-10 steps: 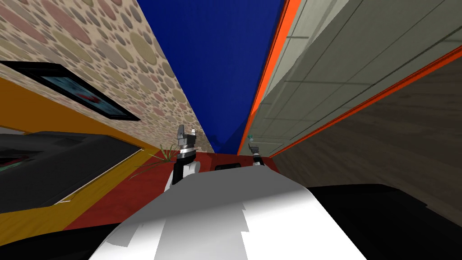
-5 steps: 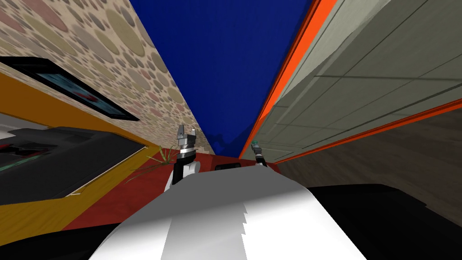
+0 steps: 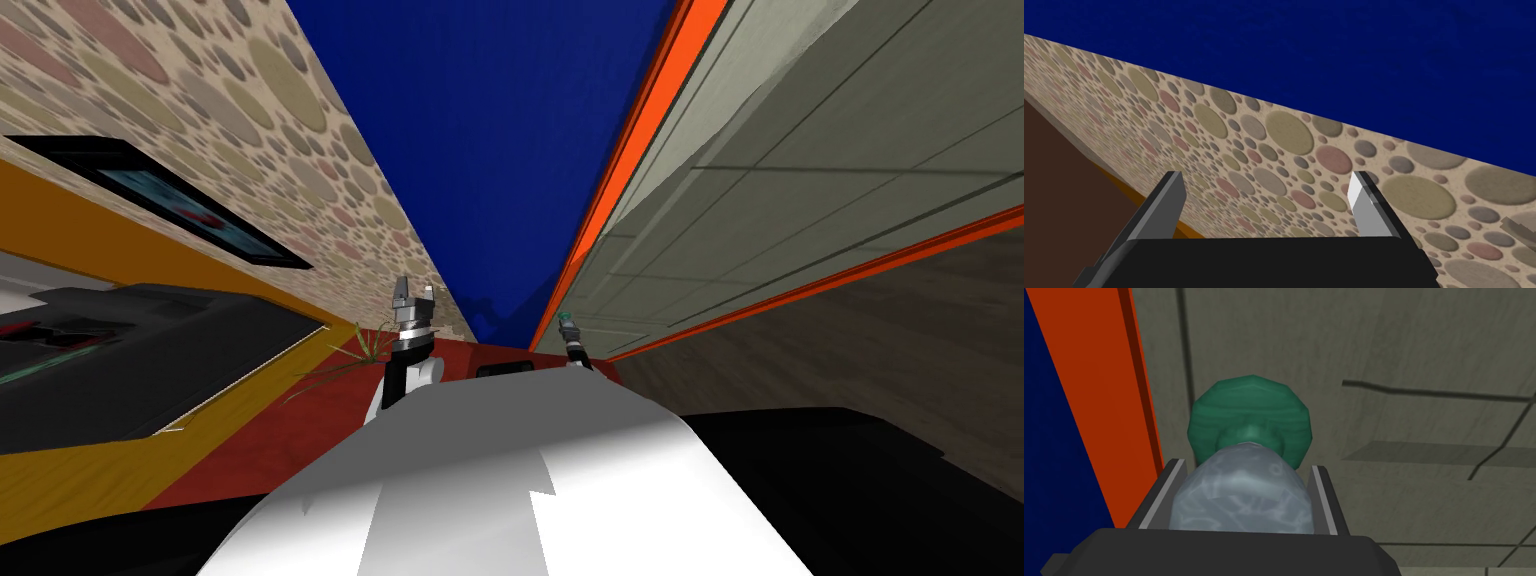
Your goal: Pull the door open
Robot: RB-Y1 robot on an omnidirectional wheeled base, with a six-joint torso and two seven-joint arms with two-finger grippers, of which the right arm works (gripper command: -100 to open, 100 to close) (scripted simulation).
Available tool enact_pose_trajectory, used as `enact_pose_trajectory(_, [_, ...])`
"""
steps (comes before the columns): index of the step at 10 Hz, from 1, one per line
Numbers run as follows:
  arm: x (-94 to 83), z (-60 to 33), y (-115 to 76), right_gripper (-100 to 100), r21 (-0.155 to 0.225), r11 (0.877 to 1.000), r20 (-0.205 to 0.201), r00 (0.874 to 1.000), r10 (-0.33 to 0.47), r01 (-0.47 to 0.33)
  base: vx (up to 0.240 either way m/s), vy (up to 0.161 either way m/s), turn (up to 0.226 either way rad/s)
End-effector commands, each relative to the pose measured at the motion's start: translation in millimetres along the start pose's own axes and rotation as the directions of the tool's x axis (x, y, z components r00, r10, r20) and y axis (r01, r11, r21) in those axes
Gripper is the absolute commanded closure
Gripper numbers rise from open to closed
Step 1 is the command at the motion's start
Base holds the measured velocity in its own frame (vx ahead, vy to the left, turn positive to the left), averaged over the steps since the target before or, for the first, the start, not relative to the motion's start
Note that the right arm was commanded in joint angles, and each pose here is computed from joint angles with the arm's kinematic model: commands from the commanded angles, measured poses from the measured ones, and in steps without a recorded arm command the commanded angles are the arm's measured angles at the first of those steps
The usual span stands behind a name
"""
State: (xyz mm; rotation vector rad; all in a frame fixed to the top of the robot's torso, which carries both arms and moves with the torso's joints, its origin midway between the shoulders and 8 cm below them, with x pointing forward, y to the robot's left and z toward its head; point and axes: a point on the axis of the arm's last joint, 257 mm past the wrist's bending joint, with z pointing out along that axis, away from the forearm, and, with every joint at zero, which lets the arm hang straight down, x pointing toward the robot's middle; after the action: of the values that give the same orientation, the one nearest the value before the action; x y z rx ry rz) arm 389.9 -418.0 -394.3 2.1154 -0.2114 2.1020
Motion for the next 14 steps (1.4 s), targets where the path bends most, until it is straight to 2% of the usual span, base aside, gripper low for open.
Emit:
enact_pose_trajectory(1, [1.7, 1.0, -1.8, 100, 0.002, 1.0, -0.006, 1.0, 0.003, -0.003, 0.0, 0.0, 0.0])
enact_pose_trajectory(2, [0.3, -4.8, 0.5, 100, 0.019, 1.0, -0.002, 1.0, 0.0, 0.0, -0.129, -0.033, 0.111])
enact_pose_trajectory(5, [1.2, -12.2, 1.0, 100, 0.05, 0.999, -0.006, 1.0, 0.001, 0.0, -0.176, -0.032, 0.106])
enact_pose_trajectory(9, [2.2, -27.6, 1.1, 100, 0.113, 0.994, -0.007, 1.0, 0.006, -0.005, -0.218, -0.043, 0.124])
enact_pose_trajectory(11, [2.3, -33.0, 1.0, 100, 0.134, 0.991, -0.006, 1.0, 0.008, -0.007, -0.197, -0.038, 0.082])
enact_pose_trajectory(12, [-0.3, -32.2, 1.2, 100, 0.126, 0.992, 0.0, 1.0, 0.004, -0.004, -0.092, -0.018, 0.017])
enact_pose_trajectory(13, [-1.6, -39.3, 1.9, 100, 0.143, 0.99, 0.003, 1.0, 0.005, -0.005, -0.132, -0.036, 0.137])
enact_pose_trajectory(14, [-1.2, -42.4, 2.7, 100, 0.151, 0.988, 0.001, 1.0, 0.004, -0.005, -0.205, -0.059, 0.171])
